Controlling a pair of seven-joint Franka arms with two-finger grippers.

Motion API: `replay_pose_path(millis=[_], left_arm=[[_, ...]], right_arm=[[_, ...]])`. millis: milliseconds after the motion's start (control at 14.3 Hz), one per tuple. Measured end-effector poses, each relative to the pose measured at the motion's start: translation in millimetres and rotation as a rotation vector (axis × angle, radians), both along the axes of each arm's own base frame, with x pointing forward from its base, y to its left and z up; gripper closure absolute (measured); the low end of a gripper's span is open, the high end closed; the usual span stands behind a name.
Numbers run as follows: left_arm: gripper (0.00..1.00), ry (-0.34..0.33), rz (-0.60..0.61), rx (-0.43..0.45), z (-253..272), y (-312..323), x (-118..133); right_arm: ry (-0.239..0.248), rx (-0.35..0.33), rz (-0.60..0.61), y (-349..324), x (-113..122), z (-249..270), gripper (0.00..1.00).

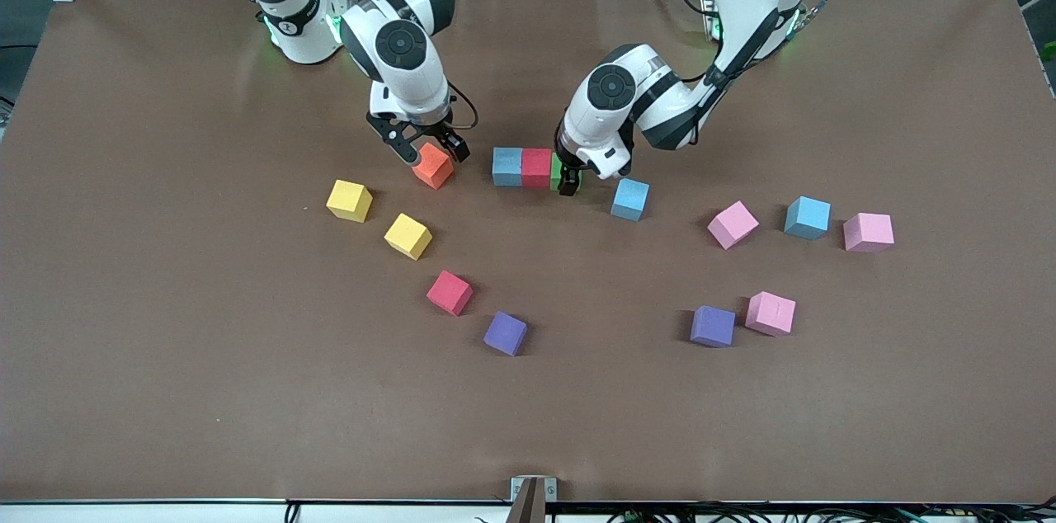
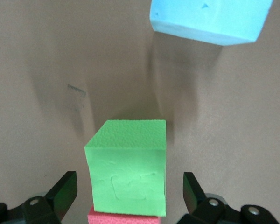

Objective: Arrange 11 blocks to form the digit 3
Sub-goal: 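Grasp the orange block with the right gripper while the left gripper reaches pink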

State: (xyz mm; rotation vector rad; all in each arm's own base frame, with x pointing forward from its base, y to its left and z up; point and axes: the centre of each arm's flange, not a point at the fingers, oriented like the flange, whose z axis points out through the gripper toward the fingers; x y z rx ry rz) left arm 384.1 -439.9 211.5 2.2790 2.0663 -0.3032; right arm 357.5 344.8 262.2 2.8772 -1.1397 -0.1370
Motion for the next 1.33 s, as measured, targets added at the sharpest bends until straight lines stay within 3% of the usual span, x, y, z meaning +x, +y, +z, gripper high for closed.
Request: replay_pose_path(millis=[140,489,838,908,1118,1327], left_arm=[[0.00,-0.004,-0.006,0.001,5.5,-3.2,0.7],[0.00,-0.025,-0.030,0.025,47.2,-13.7,8.4],[0.00,-0.061,-0.116,0.034,110.6,-20.5,48.7],[0.00,-0.067,-0.135,0.034,120.7,-16.8,60.1],[0.00,-0.085,-0.197,0.035,157.6,11.8,107.7],[0.00,-0.123,-0.269,0.041,188.5,47.1,149.2]], right_arm=[[-0.015,0.013,0.069,-14.8,-5.9,-14.6,0.00],[-0.070,0.046,0.127,-29.7,5.5,-23.1,0.00],[-0.074,0.033,0.150,-34.9,5.1,-57.6,0.00],[-0.069,0.028,0.157,-35.9,4.7,-62.9,0.07],[-0.062,0.025,0.198,-40.4,7.6,-67.8,0.39],[-0.079,0.039,0.242,-40.9,18.7,-61.5,0.41]])
